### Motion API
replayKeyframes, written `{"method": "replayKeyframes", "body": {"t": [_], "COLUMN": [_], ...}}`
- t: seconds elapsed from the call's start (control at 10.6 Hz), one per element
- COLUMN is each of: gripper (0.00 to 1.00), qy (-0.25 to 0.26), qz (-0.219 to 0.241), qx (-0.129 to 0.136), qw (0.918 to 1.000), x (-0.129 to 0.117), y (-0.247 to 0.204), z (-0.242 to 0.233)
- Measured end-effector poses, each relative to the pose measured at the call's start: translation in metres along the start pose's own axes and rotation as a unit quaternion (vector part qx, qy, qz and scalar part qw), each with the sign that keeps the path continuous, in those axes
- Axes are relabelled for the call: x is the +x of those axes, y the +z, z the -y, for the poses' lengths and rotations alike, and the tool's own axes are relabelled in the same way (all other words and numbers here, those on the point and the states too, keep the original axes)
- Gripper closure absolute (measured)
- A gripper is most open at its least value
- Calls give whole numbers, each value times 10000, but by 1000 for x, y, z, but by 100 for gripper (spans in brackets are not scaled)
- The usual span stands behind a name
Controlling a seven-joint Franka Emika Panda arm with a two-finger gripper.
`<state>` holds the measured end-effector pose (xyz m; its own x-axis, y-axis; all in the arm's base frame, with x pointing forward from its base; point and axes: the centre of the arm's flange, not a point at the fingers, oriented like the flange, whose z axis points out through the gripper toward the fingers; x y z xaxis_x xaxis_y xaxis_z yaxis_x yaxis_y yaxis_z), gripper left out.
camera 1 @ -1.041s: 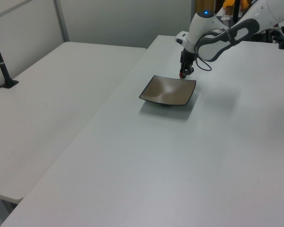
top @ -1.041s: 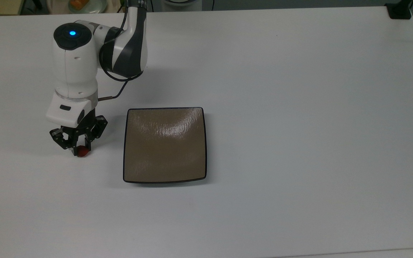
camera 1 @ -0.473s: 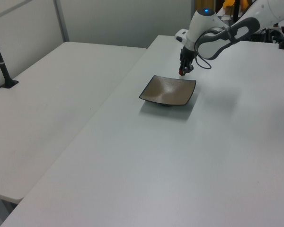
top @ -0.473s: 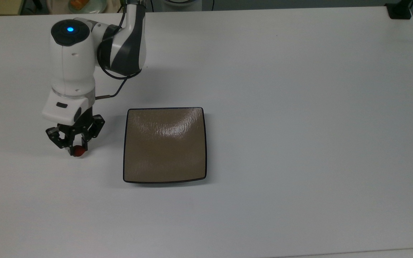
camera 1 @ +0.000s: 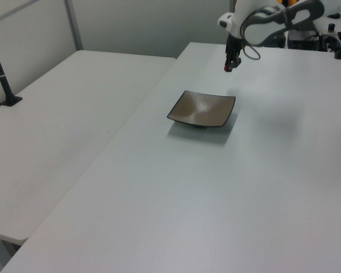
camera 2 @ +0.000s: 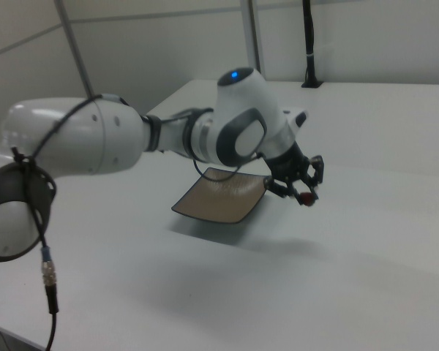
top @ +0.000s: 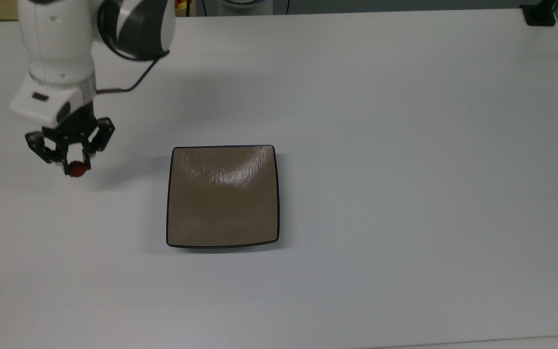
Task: Strawberries on a ceramic plate
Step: 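Lift the strawberry and carry it over the ceramic plate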
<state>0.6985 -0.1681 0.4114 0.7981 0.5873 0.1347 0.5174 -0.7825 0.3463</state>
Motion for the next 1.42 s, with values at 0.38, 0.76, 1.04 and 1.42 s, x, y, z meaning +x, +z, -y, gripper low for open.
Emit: {"method": "replayKeyframes", "body": {"t": [0.38, 0.76, 1.04, 1.42], "gripper": [66, 66, 66, 66], "qy": [571, 1245, 1791, 2278], "qz": [-218, -628, -801, -1137], "qx": [671, 1465, 1876, 2717], "qw": [9959, 9793, 9624, 9281], "x": [-8, -5, 29, 50], "y": [-88, -143, -153, -136], "z": [-4, 10, 42, 64]}}
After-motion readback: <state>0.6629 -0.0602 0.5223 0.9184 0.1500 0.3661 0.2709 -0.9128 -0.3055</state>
